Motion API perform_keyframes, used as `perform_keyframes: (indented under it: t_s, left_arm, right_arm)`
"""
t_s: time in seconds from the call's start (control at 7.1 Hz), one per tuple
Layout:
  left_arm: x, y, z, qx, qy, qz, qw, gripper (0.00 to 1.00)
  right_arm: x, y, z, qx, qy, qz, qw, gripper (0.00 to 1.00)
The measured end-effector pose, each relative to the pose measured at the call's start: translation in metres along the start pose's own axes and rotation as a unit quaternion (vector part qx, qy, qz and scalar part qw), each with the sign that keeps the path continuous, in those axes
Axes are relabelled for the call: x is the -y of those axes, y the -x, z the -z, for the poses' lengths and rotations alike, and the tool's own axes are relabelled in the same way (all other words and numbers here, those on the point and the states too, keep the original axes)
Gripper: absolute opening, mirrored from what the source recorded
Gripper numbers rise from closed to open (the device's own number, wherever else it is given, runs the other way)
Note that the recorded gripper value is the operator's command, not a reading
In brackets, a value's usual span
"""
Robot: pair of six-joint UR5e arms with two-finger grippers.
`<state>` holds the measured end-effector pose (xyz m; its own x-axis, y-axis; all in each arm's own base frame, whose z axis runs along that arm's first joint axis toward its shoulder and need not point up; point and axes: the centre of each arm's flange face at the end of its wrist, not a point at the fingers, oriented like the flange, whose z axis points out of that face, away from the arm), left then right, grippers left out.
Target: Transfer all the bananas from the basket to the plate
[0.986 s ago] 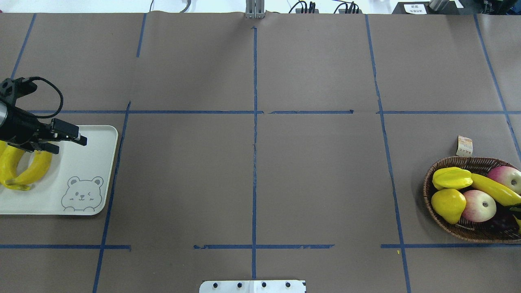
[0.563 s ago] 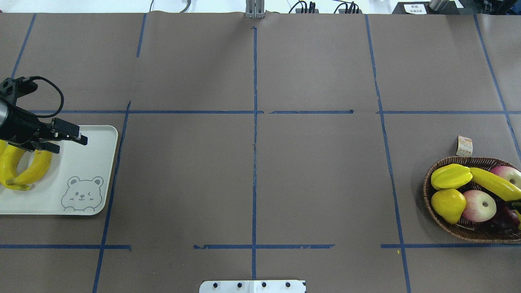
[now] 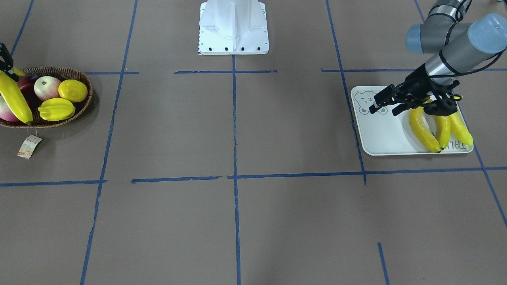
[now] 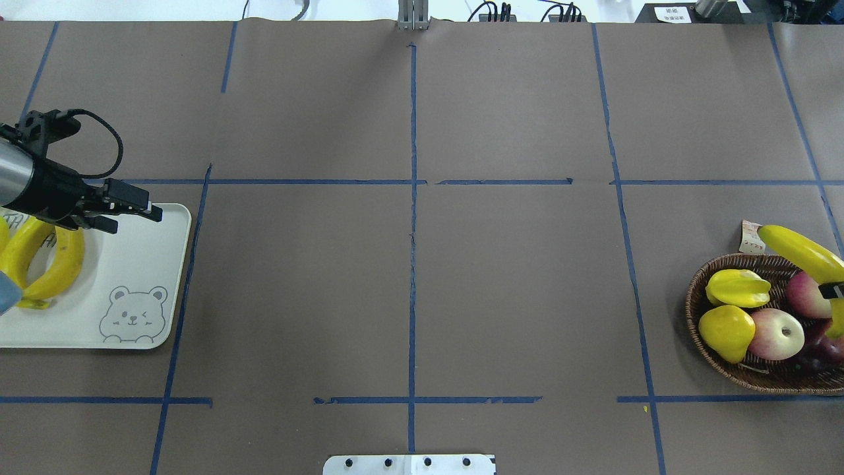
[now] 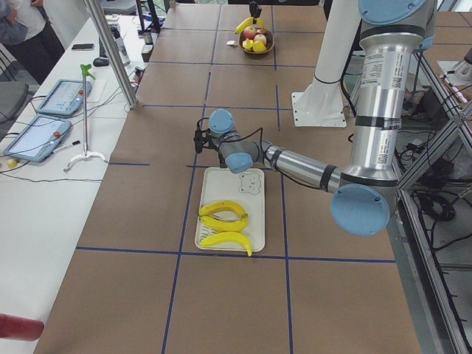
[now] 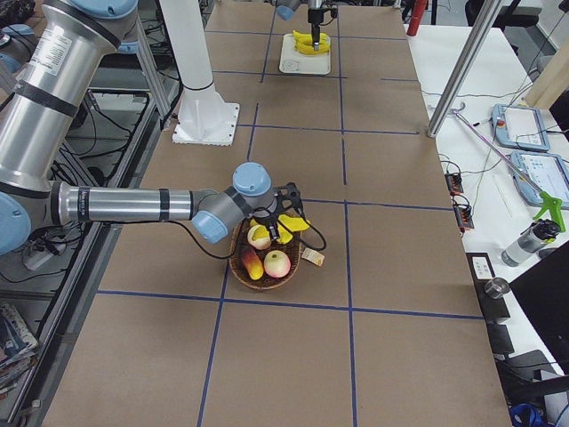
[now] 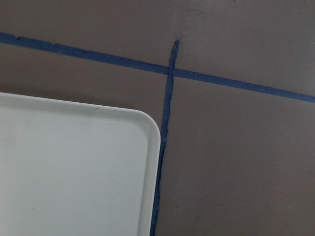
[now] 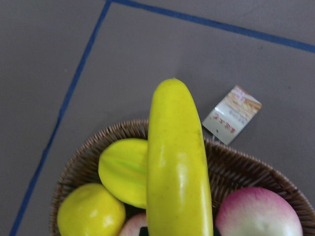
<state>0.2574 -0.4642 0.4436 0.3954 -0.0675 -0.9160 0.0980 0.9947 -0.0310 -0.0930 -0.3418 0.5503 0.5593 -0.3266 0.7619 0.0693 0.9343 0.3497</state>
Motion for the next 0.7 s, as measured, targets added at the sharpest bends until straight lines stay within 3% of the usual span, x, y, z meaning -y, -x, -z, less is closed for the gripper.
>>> perform_keyframes:
  t_s: [0.28, 0.7]
  left_arm:
    - [-0.007, -0.047, 0.004, -0.029, -0.002, -0.019, 0.9994, 1.0]
    - [-0.03, -0.156, -0.015, -0.085, 0.009, -0.02, 0.9961, 0.99]
  right_arm:
    - [0.043, 0.031, -0.003, 0.027, -0.024, -0.05, 0.9981, 0.06]
    - [0.09, 0.095, -0.025, 0.063, -0.032, -0.086, 0.9938, 0.06]
